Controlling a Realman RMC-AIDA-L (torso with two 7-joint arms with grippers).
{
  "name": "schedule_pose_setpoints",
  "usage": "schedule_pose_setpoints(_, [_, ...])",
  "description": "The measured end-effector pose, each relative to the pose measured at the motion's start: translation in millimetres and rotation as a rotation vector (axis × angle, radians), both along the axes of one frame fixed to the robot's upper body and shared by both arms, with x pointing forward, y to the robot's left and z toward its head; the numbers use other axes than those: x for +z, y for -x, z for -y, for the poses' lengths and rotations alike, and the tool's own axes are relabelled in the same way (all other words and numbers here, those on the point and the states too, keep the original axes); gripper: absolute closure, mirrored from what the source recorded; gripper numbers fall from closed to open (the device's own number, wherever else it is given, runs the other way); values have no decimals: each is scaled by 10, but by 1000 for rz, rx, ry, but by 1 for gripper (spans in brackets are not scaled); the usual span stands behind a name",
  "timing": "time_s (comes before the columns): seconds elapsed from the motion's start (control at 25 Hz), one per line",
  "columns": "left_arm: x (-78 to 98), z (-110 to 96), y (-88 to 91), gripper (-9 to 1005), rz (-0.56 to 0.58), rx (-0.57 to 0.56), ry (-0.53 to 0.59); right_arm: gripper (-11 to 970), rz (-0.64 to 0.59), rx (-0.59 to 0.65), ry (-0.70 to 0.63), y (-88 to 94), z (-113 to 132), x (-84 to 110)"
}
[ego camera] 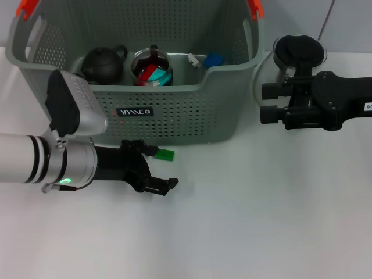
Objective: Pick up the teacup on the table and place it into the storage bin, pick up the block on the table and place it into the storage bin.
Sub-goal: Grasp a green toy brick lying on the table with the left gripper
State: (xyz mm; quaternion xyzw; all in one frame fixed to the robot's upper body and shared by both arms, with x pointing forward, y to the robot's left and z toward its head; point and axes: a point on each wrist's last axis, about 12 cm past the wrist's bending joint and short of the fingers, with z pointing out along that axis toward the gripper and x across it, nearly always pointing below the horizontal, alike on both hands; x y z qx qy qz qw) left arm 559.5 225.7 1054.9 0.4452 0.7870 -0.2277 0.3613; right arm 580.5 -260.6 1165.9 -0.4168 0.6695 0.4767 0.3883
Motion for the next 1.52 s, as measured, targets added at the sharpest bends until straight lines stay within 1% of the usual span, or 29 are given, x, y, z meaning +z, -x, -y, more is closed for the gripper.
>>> schedule_pose_setpoints(0.32, [-36,42,-2,48,-1,-9,-18,278,2,4,-3,7,-2,-10])
schedule_pose_setpoints(1.04, [-14,18,-31,48,12,8,-21,279,2,1,-3,8,1,-17])
schedule_pose_setpoints(1.52, [-29,45,-33,49,15,4,-29,278,0,2,-3,15,5,-20])
